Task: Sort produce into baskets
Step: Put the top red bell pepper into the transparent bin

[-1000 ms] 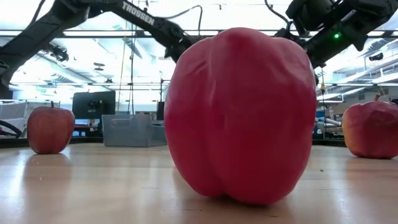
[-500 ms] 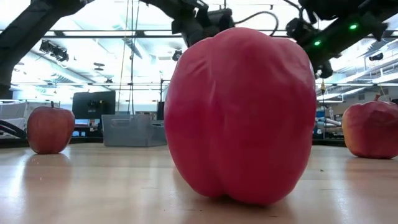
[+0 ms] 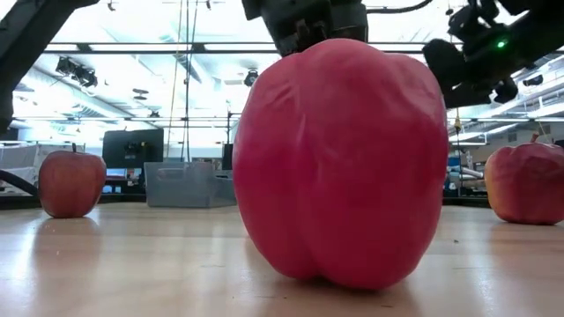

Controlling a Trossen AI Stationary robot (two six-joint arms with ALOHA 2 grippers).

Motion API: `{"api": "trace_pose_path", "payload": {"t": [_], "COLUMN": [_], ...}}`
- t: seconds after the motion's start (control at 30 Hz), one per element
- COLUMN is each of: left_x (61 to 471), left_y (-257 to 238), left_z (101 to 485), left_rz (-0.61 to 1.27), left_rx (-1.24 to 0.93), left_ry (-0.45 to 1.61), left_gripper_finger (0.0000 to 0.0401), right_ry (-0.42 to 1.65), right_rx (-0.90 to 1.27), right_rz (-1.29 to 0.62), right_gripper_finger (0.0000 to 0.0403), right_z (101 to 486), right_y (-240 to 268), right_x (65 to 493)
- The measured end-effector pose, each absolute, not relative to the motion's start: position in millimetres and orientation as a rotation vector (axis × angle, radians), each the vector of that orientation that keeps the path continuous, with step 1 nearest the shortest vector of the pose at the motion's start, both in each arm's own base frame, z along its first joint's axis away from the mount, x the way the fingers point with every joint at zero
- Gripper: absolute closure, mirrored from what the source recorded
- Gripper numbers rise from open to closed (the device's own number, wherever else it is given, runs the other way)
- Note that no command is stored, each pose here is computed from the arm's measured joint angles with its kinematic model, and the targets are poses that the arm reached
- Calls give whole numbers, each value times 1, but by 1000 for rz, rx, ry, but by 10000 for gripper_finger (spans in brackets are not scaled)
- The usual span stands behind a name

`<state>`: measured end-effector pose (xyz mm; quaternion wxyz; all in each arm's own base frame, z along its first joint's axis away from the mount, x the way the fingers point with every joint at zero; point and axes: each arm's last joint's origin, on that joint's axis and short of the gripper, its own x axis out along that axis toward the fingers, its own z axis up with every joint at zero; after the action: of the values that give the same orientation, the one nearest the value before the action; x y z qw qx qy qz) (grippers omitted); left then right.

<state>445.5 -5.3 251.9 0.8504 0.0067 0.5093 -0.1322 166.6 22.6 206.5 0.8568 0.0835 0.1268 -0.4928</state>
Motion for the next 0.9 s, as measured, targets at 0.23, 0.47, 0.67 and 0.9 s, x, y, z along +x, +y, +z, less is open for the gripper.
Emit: {"api": "trace_pose_path", "payload": {"t": [0.23, 0.47, 0.67, 0.9], "left_x": [446, 446, 447, 449], "left_y": [-25, -22, -23, -23], "left_z": [230, 223, 225, 222], "left_rz": [-295, -272, -275, -280], "left_rx": [76, 81, 80, 77], "left_ry": [1064, 1059, 1039, 1034], "left_gripper_finger": [233, 234, 249, 306], "right_ry": [227, 196, 188, 182], "right_rx": [157, 163, 161, 153], "right_rz": [-999, -986, -989, -996], "right_gripper_finger": [69, 69, 69, 69], "right_z": [208, 209, 210, 210], "right_y": [34, 38, 39, 39], "right_x": [164, 163, 163, 163]}}
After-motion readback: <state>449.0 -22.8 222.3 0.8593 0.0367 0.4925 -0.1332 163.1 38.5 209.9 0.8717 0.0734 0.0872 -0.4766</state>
